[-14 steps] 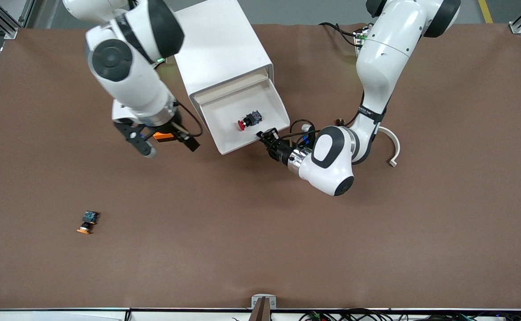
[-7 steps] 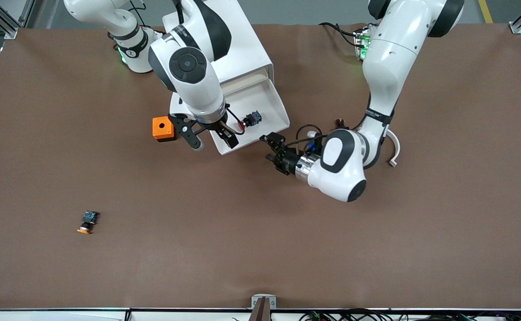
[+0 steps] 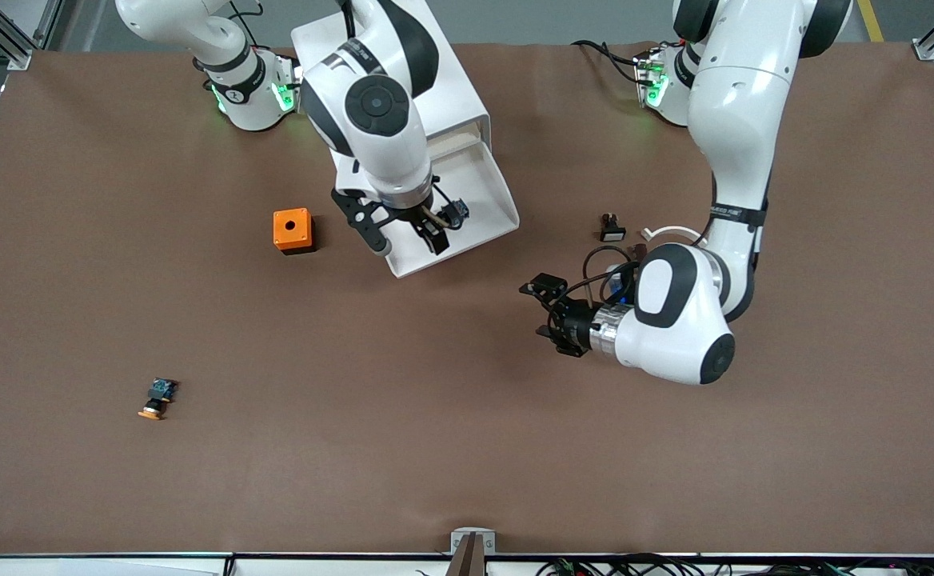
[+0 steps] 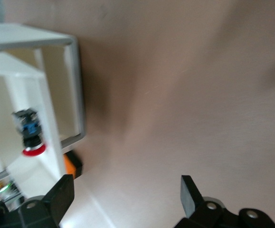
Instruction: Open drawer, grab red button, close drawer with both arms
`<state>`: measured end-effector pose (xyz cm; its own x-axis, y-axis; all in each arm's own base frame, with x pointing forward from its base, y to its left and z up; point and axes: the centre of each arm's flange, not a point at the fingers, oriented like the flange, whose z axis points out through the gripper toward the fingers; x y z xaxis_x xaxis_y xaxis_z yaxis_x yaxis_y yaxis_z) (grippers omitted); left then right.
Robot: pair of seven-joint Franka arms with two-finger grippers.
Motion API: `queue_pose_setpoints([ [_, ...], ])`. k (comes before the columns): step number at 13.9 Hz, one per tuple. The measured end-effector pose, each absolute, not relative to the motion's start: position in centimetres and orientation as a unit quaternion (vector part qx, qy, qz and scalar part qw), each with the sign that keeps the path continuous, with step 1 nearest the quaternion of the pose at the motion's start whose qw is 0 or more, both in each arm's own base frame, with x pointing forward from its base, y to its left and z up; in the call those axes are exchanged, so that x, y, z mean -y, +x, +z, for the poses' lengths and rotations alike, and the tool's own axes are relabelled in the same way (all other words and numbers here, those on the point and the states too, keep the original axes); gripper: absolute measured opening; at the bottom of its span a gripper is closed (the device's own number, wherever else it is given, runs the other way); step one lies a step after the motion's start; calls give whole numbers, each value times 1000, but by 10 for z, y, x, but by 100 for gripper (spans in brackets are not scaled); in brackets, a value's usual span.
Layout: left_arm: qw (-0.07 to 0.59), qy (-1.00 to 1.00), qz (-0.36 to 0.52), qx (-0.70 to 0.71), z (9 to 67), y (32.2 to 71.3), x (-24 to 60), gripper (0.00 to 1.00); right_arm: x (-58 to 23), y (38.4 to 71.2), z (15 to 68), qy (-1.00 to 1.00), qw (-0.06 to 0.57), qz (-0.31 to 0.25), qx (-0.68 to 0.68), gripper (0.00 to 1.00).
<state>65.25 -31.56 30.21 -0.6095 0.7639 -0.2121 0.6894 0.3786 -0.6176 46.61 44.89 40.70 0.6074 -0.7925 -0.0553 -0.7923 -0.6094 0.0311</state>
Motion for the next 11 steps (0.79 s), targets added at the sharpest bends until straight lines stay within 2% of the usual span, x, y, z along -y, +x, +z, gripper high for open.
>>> queue_pose_setpoints([
  [6, -2, -561, 261, 786, 387, 661, 274, 100, -477, 444, 381, 895, 1, -20, 446, 100],
  [11, -42, -608, 253, 751, 451, 665, 214, 100, -488, 428, 353, 893, -8, -6, 450, 100],
])
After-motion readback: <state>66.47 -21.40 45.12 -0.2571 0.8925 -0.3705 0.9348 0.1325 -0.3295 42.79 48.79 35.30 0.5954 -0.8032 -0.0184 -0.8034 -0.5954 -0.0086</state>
